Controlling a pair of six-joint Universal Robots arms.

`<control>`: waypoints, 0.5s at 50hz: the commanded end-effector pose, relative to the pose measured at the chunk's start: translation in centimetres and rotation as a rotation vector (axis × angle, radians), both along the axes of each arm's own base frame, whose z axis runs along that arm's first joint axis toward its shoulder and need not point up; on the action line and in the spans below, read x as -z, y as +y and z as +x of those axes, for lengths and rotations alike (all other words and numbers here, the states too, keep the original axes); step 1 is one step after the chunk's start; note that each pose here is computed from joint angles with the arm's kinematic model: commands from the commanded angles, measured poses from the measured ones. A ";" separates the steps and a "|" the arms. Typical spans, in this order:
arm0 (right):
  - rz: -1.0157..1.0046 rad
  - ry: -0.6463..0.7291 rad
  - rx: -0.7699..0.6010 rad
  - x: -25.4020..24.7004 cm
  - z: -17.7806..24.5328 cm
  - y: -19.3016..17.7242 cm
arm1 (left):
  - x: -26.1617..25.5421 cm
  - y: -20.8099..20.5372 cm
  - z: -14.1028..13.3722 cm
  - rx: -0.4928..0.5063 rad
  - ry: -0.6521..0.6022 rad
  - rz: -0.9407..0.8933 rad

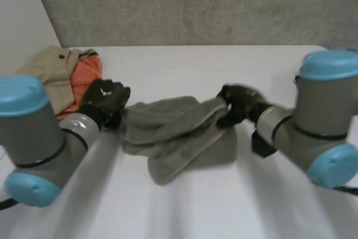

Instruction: Fold the laundry.

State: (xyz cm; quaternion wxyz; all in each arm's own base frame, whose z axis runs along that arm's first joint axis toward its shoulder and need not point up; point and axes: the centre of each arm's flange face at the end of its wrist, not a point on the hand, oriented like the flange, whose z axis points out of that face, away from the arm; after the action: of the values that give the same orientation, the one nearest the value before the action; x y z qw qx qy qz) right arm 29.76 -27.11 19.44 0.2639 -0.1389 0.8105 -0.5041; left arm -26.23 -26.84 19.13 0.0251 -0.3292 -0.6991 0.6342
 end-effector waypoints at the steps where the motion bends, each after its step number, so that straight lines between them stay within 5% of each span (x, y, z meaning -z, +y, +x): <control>1: -0.382 0.318 -0.002 -6.2 -4.4 -2.0 | -6.9 4.3 1.2 0.009 0.071 0.014; 6: -0.532 0.518 -0.049 -8.4 -4.9 -1.6 | -9.4 5.5 1.8 -0.010 0.179 0.044; 14: -0.646 0.557 -0.125 -10.1 -3.4 -0.3 | -9.9 4.9 1.7 0.002 0.247 0.071; 25: -0.793 0.574 -0.404 -2.4 5.7 1.4 | -1.2 -2.6 0.7 -0.075 0.174 0.206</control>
State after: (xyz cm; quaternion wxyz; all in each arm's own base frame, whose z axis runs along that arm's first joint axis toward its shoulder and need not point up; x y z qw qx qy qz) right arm 31.81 -26.32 26.18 0.0399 -0.4647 0.5908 -0.6584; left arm -25.59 -25.28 24.78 0.1159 -0.2504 -0.7419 0.6111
